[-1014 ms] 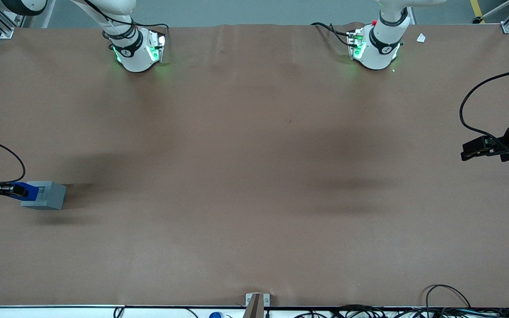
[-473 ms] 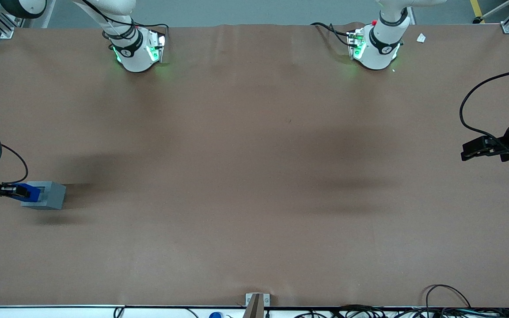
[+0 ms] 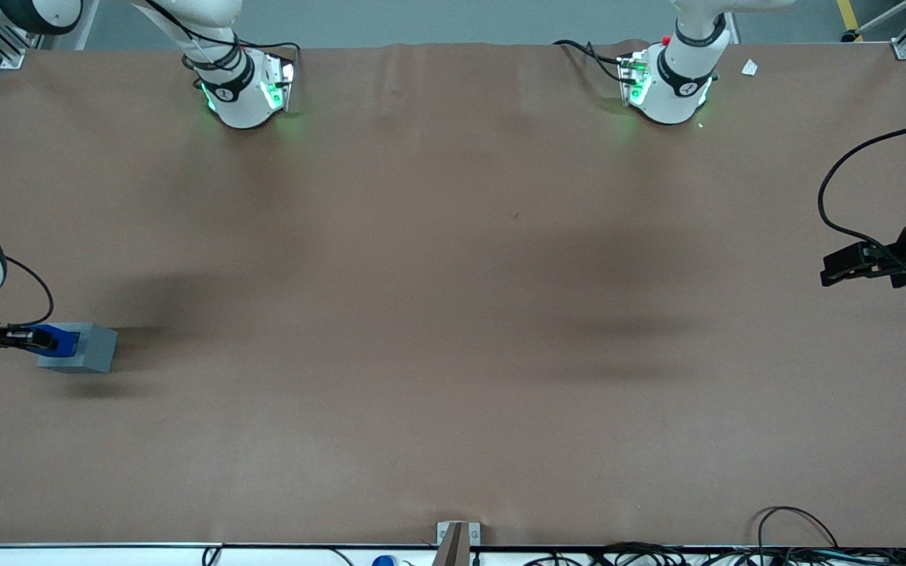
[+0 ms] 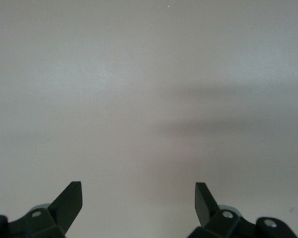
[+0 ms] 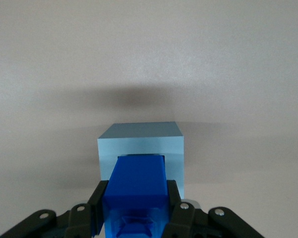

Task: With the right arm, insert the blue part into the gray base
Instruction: 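Align and lower the blue block into the gray base's square hole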

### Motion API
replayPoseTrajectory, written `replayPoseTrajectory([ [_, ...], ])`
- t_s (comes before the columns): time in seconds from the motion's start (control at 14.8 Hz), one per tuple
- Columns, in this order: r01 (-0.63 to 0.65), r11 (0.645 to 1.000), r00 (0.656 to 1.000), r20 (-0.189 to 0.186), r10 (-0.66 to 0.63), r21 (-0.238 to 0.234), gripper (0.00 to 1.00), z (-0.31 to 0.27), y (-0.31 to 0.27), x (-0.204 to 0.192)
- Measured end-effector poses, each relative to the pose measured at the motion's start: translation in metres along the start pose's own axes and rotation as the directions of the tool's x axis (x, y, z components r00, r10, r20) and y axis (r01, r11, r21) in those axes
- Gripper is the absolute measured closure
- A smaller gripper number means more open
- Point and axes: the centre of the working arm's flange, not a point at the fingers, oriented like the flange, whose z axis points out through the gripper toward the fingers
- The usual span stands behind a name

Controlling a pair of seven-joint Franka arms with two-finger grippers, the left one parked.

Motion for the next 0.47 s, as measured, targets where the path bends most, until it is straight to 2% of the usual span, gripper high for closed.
replayPoseTrajectory([
  [0.47,0.000,1.000,1.000,0.010,0.000,0.004,0.49,0.0049,-0.0006,-0.0021],
])
